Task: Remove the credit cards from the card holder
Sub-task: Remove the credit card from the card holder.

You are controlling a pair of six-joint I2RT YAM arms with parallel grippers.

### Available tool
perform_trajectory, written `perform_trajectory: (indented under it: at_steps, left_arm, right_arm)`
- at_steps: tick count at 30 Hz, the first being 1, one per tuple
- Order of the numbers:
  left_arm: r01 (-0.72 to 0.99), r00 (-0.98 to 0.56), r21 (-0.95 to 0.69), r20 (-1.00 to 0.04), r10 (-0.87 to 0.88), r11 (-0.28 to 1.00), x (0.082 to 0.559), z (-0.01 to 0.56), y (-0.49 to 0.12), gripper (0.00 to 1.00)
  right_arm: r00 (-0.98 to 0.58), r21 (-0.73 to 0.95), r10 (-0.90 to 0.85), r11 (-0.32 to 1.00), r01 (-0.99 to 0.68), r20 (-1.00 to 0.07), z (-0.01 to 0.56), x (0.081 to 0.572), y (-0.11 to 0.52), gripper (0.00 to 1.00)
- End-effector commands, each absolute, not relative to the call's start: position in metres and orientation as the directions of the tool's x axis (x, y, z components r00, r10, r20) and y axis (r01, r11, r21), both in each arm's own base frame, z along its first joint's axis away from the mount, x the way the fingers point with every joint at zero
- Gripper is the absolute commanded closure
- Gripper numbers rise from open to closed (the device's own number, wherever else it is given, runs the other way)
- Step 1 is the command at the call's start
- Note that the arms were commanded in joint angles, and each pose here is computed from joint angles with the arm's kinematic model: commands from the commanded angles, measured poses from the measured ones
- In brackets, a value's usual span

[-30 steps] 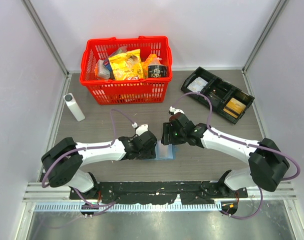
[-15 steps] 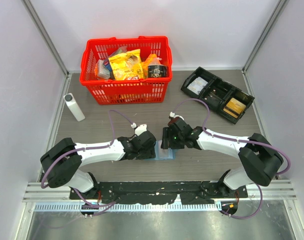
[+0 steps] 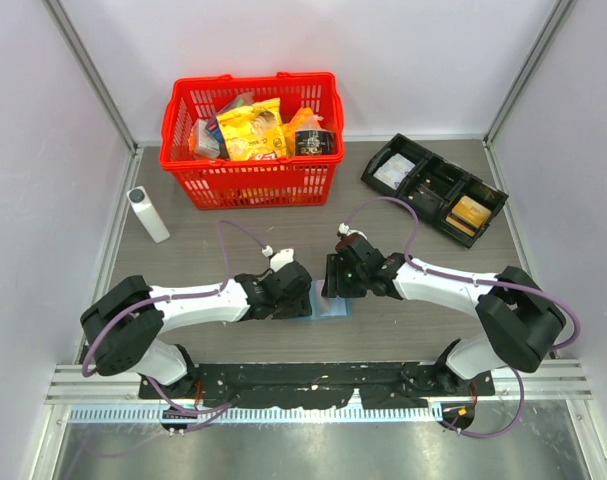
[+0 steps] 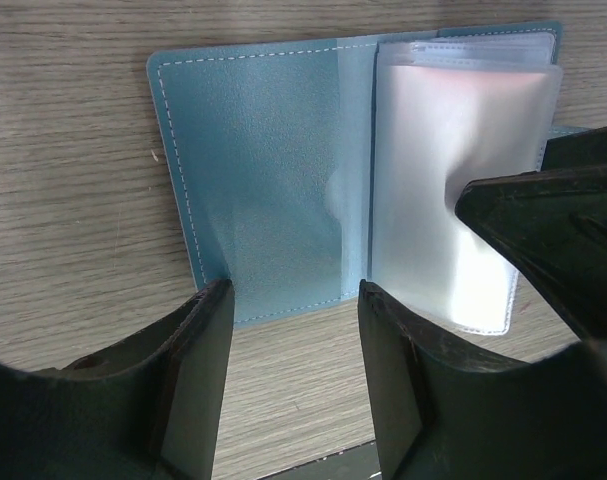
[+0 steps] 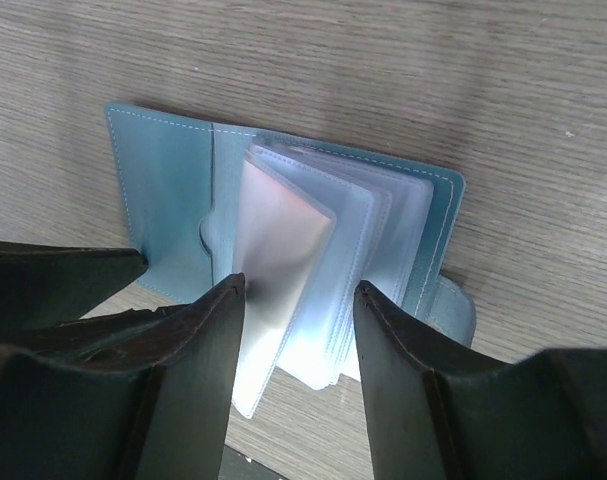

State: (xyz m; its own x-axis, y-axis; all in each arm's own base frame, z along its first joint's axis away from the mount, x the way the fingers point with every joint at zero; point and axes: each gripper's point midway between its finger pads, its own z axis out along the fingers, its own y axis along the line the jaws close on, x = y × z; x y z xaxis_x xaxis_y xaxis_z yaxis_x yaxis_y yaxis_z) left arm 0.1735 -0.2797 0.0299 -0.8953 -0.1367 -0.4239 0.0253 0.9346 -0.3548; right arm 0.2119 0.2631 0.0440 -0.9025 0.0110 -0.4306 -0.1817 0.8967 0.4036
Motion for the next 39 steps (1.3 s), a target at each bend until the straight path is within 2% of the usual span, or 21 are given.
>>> perform_trajectory:
  at_steps: [1,9,21,29,39]
  left_arm:
    - [0.026,-0.904,-0.424,-0.397,-0.16,0.905,0.169,0.033,-0.292,0.45]
    - [0.025,-0.897,-0.455,-0.403,-0.181,0.89,0.17,0.036,-0.294,0.45]
    - [0.023,-0.868,-0.53,-0.43,-0.246,0.847,0.172,0.054,-0.291,0.45]
    - [-0.007,-0.844,-0.593,-0.428,-0.323,0.805,0.168,0.061,-0.279,0.45]
    - [-0.01,-0.803,-0.631,-0.458,-0.382,0.776,0.166,0.084,-0.257,0.44]
  right_arm:
    - [-0.89,0.482,0.035,0.85,-0.213,-0.454,0.068,0.217,0.282,0.48]
    - [-0.881,0.535,0.048,0.81,-0.241,-0.47,0.094,0.217,0.292,0.5]
    - [-0.889,0.586,0.046,0.768,-0.26,-0.455,0.104,0.214,0.306,0.51]
    - [-0.89,0.608,0.04,0.743,-0.278,-0.455,0.112,0.212,0.316,0.55]
    - [-0.907,0.591,-0.035,0.747,-0.303,-0.42,0.088,0.201,0.34,0.55]
